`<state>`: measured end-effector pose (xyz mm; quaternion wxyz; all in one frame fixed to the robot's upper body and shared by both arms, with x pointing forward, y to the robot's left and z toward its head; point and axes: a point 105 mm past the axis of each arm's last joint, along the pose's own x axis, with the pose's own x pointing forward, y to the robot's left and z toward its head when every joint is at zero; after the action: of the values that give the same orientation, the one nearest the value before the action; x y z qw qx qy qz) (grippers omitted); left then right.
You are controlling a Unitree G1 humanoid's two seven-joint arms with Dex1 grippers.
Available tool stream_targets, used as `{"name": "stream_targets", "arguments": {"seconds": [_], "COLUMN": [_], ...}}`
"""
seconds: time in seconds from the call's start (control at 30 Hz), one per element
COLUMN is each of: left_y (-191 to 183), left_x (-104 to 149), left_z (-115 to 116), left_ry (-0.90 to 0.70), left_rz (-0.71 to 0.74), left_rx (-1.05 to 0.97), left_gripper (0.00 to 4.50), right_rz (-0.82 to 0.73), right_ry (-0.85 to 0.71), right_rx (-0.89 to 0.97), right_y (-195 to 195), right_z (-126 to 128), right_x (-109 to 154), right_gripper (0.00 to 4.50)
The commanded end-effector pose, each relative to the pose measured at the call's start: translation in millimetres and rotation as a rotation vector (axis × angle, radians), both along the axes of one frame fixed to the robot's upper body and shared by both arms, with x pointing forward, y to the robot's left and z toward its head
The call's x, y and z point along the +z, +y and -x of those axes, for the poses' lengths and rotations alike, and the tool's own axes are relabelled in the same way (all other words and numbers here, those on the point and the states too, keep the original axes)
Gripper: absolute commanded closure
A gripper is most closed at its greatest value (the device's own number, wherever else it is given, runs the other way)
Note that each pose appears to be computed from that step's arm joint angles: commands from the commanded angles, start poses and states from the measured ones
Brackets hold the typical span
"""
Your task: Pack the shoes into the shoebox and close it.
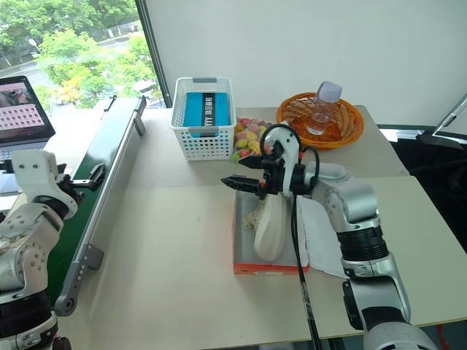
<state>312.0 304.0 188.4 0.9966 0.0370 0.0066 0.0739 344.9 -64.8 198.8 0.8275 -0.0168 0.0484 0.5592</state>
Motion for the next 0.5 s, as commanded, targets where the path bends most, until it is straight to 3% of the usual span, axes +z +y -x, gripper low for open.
{"name": "stream_targets", "arguments": {"seconds": [0.03,0.27,0.5], "left_y": [14.1,22.6,13.2], "left_x": [9.8,-6.2,-14.5], "left_z": [8.9,9.1,-7.2], "left_ry": [-0.075,-0.053,-0.037], "left_rz": [-0.002,0.009,0.021], "left_rx": [0.036,0.044,0.016], "left_gripper": [0.02,0.02,0.02], "right_rz": [0.003,0.006,0.012], "right_ry": [-0.073,-0.057,-0.056], "right_rx": [0.006,-0.019,-0.043], "right_y": [2.7,1.4,-0.8], "right_z": [-2.4,-8.1,-5.4], "right_x": [5.9,-1.1,-3.2], "right_gripper": [0.00,0.00,0.00]}}
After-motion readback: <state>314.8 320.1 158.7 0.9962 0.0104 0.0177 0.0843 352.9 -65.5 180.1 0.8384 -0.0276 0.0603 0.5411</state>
